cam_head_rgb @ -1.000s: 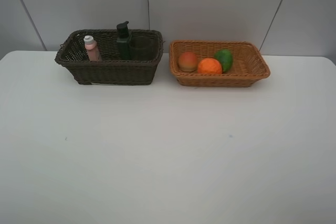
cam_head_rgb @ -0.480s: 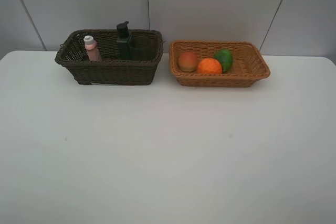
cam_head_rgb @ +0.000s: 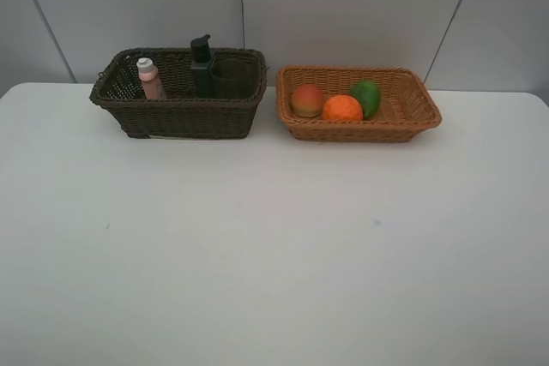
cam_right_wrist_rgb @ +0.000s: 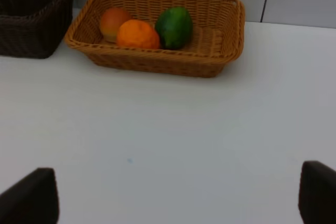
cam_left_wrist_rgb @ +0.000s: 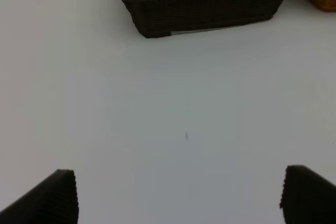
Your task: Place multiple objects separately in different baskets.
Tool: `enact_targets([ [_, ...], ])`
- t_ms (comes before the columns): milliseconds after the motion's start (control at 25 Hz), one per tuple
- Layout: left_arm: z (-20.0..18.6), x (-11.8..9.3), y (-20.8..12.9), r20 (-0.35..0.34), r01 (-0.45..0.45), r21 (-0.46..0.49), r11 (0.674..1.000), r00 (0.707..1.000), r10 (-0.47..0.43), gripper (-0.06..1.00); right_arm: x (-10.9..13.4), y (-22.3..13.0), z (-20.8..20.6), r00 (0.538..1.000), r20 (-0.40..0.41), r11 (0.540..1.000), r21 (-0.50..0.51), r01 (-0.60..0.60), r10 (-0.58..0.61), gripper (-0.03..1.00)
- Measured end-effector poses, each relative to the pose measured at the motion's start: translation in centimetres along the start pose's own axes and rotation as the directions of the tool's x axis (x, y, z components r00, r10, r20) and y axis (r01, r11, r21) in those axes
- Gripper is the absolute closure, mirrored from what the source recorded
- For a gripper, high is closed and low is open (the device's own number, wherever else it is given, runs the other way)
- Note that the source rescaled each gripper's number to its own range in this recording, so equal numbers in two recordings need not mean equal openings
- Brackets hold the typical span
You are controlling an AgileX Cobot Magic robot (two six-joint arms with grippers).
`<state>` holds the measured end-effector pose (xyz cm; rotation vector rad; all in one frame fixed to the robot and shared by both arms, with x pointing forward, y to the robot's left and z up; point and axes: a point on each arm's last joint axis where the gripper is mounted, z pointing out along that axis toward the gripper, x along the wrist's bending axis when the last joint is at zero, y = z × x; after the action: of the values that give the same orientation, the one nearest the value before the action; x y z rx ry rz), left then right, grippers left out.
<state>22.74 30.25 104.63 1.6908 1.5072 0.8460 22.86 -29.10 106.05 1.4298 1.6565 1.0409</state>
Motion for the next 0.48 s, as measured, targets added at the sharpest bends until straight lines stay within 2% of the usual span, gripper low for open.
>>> enact_targets([
  [480,0.0,0.0,0.0,0.0,0.0,0.0,1.0,1.0,0.0,-0.06,0.0,0.0,0.0,1.0,0.0,1.0,0.0,0.0,0.0,0.0],
])
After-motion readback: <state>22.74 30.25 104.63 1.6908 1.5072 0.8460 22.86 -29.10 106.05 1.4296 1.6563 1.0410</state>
